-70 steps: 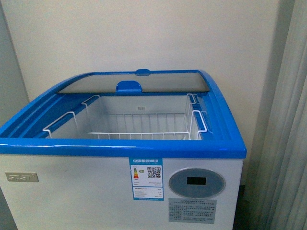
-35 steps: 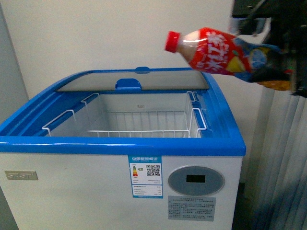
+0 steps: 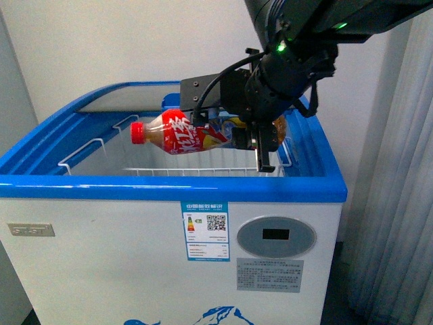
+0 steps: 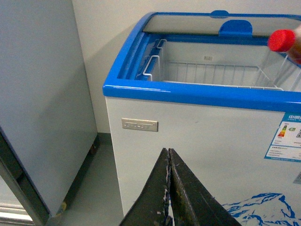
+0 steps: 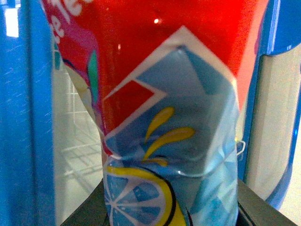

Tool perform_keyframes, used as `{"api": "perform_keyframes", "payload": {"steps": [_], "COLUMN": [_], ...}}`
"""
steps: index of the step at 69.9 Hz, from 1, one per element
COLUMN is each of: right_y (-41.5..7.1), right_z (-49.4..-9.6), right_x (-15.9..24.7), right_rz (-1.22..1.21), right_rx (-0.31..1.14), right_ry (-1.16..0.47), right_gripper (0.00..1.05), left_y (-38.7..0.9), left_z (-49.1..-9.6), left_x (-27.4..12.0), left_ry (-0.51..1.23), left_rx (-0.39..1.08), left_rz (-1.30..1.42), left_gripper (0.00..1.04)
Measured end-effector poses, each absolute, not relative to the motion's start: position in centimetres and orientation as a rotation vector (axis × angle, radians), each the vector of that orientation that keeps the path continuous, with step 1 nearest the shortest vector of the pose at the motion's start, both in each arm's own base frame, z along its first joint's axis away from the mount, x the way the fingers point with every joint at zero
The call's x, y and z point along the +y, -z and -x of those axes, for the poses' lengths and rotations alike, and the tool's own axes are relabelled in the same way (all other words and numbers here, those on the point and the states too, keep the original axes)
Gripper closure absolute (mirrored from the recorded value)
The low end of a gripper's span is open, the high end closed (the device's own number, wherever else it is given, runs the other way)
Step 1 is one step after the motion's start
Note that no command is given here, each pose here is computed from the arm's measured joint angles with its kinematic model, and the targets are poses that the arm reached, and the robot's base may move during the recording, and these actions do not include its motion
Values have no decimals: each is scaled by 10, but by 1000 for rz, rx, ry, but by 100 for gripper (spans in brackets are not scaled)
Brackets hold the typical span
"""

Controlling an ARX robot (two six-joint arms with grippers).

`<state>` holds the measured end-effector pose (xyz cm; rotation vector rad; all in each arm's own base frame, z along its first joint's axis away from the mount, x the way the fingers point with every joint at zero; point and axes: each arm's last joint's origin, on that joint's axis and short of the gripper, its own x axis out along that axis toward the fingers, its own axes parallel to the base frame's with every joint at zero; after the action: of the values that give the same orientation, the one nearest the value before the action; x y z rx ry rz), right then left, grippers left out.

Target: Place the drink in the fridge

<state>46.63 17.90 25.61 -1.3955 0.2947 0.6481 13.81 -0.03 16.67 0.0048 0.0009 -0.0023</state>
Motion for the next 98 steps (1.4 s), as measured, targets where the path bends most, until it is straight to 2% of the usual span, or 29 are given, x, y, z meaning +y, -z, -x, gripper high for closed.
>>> {"api": "perform_keyframes", "payload": {"steps": [18,41,44,64,71,79,87,98], "right_y": [-239,-221,-221,-236,-258,-302,-338,-359], "right_z": [-503,-511,-511,-505,-498,-479,-445,-345], "right_x": [194,199,199,198,195,178,144,60], "right_rz": [1395,1403,1402,1370,1316,1121,881,378], "right_rx": [321,340,339,297,262,220,251,459], "right_ry": [-636,-617,-617,-627,-599,-483,-374,-249], "right_gripper": [65,65,53,7,8,8,8,8], "left_y": [-171,-172,-172,-171,-171,-167,-168,-168], "left_z": [-127,-117,-116,-110,-109,-99,-97,-97], "left_x": [0,0,0,0,0,0,0,0], "left_ry": [2,2,2,2,2,3,2,2], "left_rx": [-12,-15,-15,-16,-15,6,-9,-10], "left_rz": [-5,-5,-5,-5,-5,-5,-5,-5], "left_gripper": [102,102,102,102,102,102,102,102]}}
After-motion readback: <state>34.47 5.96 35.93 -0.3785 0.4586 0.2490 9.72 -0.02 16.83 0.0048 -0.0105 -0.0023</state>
